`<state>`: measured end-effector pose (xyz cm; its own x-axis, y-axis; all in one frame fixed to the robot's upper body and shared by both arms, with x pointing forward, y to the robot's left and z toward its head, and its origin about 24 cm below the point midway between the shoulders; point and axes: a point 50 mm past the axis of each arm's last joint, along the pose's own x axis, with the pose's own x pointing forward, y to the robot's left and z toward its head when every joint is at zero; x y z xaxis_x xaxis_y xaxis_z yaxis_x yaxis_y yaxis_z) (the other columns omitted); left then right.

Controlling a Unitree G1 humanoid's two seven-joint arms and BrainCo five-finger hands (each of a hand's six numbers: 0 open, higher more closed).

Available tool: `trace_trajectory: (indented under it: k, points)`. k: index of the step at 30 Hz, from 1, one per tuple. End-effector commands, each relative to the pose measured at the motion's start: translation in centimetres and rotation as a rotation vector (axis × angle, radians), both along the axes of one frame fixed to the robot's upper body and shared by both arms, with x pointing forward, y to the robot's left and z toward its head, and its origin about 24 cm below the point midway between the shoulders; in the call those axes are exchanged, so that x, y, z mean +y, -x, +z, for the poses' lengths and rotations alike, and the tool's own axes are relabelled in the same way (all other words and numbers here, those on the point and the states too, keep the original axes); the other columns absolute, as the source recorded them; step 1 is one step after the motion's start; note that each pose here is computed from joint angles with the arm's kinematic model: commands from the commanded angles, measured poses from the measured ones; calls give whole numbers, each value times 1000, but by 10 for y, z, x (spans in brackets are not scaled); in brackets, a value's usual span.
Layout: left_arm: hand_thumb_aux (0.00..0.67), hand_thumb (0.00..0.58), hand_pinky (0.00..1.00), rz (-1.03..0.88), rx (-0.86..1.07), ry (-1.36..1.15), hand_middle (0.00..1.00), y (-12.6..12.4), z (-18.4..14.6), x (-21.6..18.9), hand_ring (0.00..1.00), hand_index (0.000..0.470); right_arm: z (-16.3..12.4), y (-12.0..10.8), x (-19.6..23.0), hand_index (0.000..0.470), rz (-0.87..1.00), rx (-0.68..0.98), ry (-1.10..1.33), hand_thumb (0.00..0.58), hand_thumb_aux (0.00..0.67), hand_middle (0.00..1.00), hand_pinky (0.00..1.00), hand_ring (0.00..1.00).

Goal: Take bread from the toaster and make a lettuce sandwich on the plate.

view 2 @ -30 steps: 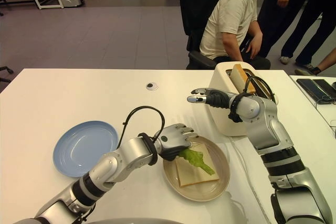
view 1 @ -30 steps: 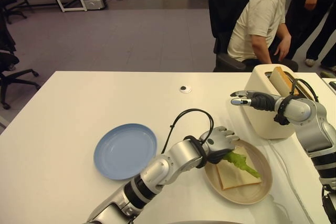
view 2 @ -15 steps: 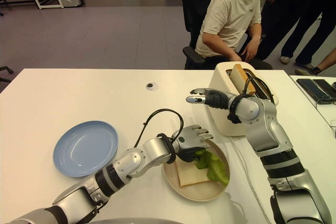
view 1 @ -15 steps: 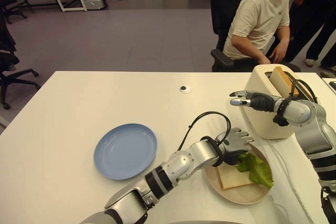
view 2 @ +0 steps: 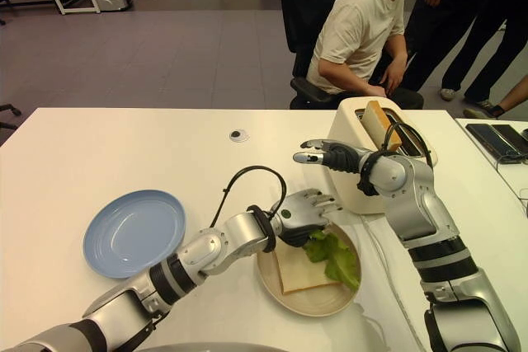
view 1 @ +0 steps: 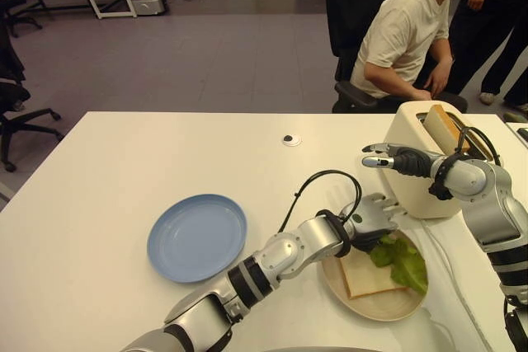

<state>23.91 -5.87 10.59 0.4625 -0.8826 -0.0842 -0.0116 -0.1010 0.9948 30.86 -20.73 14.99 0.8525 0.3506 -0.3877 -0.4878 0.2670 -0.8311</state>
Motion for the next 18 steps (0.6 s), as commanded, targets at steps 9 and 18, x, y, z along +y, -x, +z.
trace_trajectory:
  k: [9,18]
  points:
    - [670,580,0,-30,-151,131,0,-6,6,-6,0,470,1,-5,3,0,18,-7,11,0,0,0,0,0]
    - [670,580,0,-91,-99,-38,0,-8,-45,6,0,470,1,-2,8,0,30,-9,4,0,0,0,0,0]
